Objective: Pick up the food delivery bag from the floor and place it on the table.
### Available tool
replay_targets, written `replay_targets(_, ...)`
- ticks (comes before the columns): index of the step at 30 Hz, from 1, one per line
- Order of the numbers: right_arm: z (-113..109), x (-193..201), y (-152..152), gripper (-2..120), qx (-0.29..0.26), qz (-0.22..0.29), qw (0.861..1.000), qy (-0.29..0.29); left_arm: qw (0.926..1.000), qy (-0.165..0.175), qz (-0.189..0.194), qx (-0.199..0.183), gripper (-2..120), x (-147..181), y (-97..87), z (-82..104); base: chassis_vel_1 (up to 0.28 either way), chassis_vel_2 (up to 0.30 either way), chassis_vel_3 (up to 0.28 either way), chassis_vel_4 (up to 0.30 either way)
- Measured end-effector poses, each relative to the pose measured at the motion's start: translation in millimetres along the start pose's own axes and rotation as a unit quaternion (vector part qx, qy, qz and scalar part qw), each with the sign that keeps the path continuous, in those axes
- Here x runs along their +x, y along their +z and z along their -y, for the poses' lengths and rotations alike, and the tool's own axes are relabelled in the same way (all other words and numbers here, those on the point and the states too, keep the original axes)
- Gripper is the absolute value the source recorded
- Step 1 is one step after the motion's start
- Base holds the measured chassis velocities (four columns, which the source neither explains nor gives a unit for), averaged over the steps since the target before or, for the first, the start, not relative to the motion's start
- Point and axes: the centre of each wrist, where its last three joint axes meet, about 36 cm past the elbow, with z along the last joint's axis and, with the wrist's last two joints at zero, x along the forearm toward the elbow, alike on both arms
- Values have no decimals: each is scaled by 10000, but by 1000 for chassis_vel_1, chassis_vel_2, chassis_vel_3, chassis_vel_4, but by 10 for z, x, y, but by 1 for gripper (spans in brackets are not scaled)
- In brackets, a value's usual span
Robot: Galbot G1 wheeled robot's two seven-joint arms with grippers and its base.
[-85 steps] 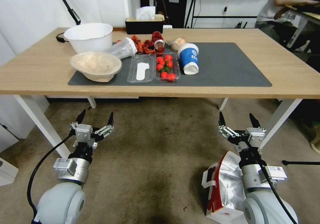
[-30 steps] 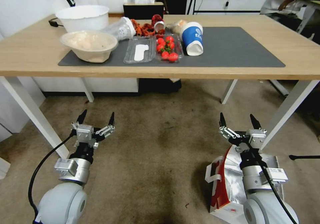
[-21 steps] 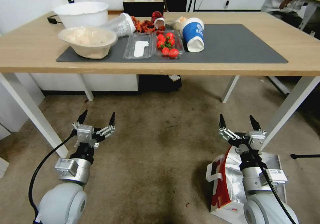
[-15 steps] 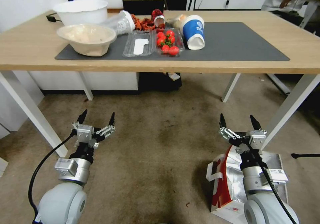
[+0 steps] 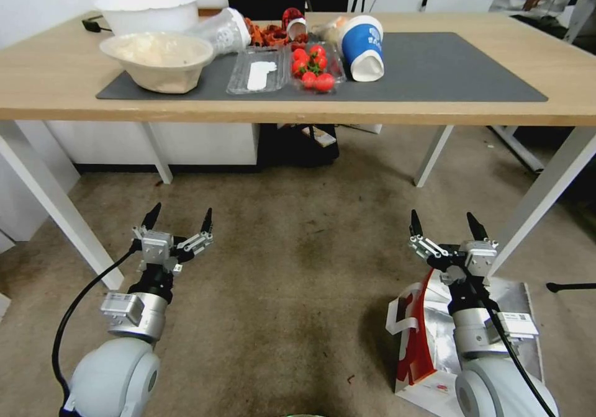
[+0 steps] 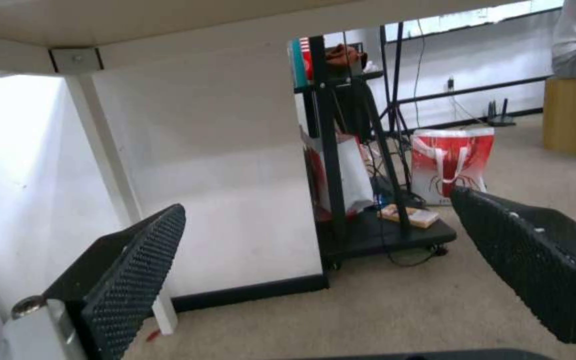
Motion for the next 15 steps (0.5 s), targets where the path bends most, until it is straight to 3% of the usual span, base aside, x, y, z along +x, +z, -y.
replay_targets(15, 18, -5, 37, 100, 22, -48, 10000, 8, 10000, -38, -6, 35, 99, -51, 28, -14, 0, 0, 0, 0)
